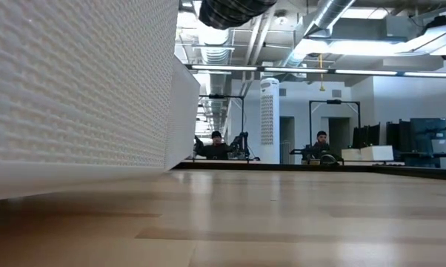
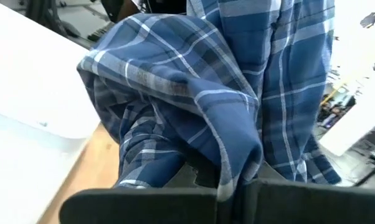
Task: Sort clothes
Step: Put the blue checkered shorts into the top white bin
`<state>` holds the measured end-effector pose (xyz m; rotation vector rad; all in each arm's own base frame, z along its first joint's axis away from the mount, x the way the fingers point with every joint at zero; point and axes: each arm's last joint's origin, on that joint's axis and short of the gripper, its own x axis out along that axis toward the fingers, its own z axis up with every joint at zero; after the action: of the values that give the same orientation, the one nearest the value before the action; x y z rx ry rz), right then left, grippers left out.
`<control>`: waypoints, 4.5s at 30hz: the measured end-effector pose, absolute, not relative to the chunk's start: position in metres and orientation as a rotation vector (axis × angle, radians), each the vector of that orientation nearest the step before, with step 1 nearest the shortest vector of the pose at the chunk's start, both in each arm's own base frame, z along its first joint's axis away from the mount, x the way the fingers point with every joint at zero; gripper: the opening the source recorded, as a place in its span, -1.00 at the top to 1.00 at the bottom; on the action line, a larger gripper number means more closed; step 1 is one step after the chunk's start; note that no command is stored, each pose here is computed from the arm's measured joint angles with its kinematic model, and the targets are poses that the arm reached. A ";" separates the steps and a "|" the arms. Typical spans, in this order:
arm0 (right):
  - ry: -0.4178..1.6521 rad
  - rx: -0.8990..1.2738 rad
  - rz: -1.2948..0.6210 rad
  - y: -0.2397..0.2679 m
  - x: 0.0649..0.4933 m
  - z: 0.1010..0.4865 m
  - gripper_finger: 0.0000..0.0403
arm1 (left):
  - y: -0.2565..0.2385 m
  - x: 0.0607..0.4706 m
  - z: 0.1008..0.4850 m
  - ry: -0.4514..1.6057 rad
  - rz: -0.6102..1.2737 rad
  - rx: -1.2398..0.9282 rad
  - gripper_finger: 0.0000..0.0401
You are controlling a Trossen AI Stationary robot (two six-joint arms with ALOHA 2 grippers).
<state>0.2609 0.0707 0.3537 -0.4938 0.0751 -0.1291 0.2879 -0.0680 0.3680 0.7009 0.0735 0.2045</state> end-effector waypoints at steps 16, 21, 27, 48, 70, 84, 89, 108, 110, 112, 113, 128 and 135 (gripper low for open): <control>0.045 -0.453 -0.022 0.075 0.261 0.354 0.99 | -0.062 0.337 0.357 0.140 0.226 0.811 -0.72; 0.063 -0.439 -0.015 0.075 0.260 0.353 0.93 | -0.062 0.336 0.360 0.142 0.225 0.835 -0.22; 0.074 -0.441 -0.016 0.074 0.261 0.352 0.88 | -0.061 0.335 0.359 0.174 0.209 0.885 0.67; 0.171 -0.415 -0.001 0.078 0.257 0.343 0.08 | -0.075 0.328 0.361 0.228 0.285 0.994 0.67; 0.440 -0.233 0.012 0.089 0.206 0.332 -0.27 | -0.039 0.237 0.422 0.417 0.759 0.950 0.67; 0.471 -0.197 0.074 0.105 0.196 0.328 -0.27 | 0.036 0.186 0.405 0.761 1.009 0.805 0.67; 0.465 -0.192 0.065 0.106 0.196 0.329 -0.27 | 0.063 0.183 0.400 0.820 1.022 0.738 0.67; 0.522 -0.184 0.076 0.121 0.204 0.315 -0.27 | 0.165 0.200 0.347 1.113 0.908 0.535 0.67; 0.519 -0.181 0.077 0.121 0.204 0.315 -0.27 | 0.170 0.204 0.340 1.143 0.899 0.529 0.67; 0.517 -0.179 0.077 0.121 0.204 0.315 -0.27 | 0.174 0.207 0.334 1.175 0.889 0.523 0.64; 0.518 -0.180 0.077 0.121 0.204 0.315 -0.27 | 0.176 0.208 0.331 1.192 0.881 0.521 0.61; 0.516 -0.154 0.105 0.129 0.199 0.315 -0.27 | 0.190 0.224 0.288 1.408 0.763 0.472 0.50; 0.517 -0.150 0.103 0.128 0.199 0.315 -0.27 | 0.190 0.224 0.289 1.383 0.788 0.437 0.46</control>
<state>0.1992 0.1283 0.3153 -0.1497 0.5170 0.1027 0.2242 0.1900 0.2891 0.4369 1.3828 0.7880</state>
